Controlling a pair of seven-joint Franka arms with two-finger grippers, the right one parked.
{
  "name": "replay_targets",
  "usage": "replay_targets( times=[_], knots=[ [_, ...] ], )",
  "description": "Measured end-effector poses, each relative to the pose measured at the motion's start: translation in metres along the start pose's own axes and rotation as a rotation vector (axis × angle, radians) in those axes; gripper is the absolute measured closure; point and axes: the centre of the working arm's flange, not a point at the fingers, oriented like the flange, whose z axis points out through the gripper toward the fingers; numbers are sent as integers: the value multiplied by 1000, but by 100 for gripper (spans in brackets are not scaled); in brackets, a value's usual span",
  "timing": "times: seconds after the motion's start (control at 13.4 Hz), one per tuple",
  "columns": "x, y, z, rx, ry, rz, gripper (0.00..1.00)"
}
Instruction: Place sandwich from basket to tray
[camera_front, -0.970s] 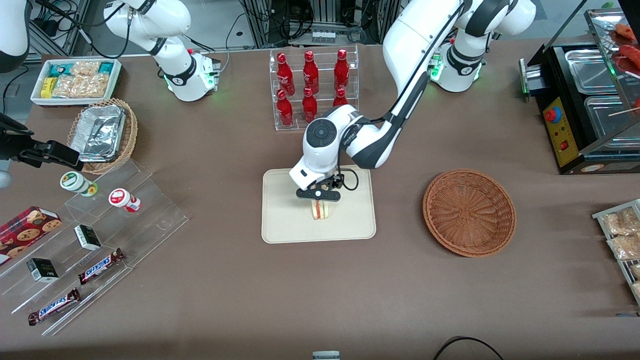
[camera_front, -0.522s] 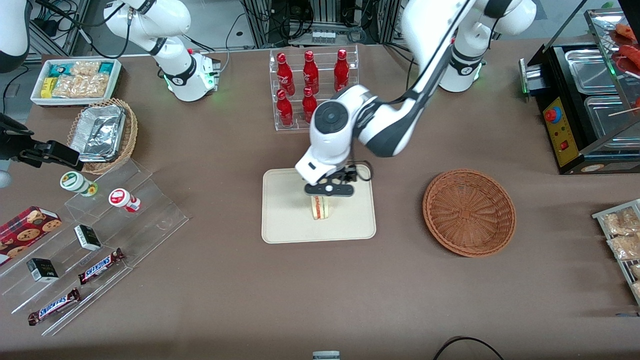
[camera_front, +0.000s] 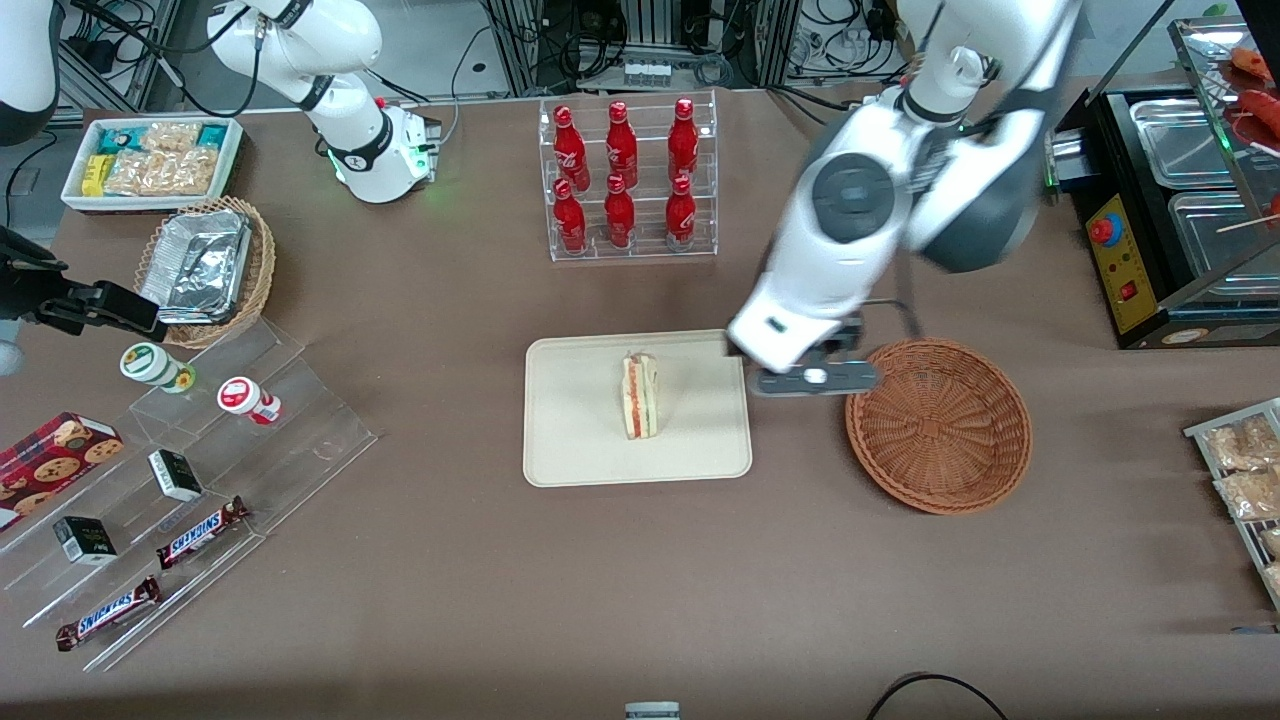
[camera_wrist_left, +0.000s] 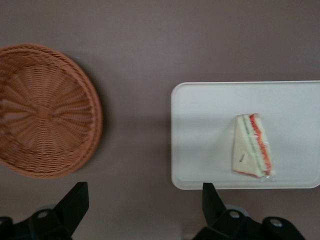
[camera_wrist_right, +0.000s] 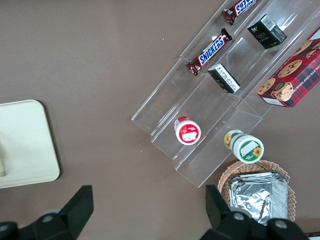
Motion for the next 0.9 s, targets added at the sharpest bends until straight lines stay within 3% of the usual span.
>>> replay_targets(
  times=[0.3,0.9],
  knots=[
    [7,-98,-42,14,-49,54,0],
    [3,-248,-76,-10,-29,64,0]
  ],
)
